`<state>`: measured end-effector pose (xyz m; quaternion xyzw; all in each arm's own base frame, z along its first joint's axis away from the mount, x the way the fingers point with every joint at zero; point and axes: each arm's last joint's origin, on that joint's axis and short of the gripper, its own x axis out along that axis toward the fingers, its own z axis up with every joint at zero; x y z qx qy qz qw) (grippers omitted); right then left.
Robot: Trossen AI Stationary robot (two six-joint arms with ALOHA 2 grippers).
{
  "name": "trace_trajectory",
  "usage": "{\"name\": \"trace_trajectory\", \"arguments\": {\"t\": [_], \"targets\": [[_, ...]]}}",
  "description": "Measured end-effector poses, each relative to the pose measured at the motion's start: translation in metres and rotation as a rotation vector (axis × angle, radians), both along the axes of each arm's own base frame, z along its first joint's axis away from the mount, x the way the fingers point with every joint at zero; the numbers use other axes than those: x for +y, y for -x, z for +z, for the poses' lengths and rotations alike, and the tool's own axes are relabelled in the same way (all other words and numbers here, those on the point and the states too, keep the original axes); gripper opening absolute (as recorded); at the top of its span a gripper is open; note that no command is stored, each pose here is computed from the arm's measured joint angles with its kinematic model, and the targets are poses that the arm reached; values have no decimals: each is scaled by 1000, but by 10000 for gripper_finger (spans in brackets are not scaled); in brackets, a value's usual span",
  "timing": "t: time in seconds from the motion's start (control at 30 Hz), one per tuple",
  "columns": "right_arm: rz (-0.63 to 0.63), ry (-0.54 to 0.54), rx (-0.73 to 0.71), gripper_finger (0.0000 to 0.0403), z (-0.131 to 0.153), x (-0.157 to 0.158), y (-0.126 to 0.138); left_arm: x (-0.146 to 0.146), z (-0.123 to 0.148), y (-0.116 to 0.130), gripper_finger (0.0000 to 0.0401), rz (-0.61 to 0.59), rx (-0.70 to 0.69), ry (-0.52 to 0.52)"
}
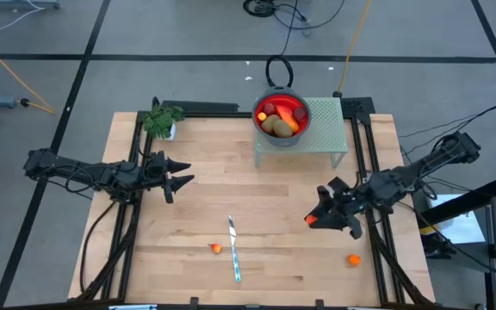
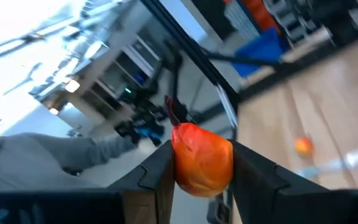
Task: Pick & Place Fruit
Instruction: Put the peach into the red strainer bowl on the shelf
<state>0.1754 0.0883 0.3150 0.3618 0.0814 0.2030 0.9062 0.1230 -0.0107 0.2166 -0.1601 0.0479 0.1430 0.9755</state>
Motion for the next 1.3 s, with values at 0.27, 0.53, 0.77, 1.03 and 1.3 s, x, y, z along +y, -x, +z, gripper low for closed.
{"name": "trace_trajectory", "arguments": {"t": [0.27, 0.53, 0.77, 1.03, 1.3], "targets": [[6, 17, -146, 121, 13, -1, 2, 0, 0, 0, 225, 0, 1, 0], [0, 74, -170, 121, 12, 0, 1, 0, 0, 0, 225, 0, 0, 0], [-23, 370, -307, 121, 12, -1, 1, 0, 0, 0, 225, 0, 0, 0], [-50, 751, -482, 121, 12, -1, 1, 0, 0, 0, 225, 0, 0, 0], [-85, 1094, -642, 121, 13, -1, 1, 0, 0, 0, 225, -1, 2, -6]]}}
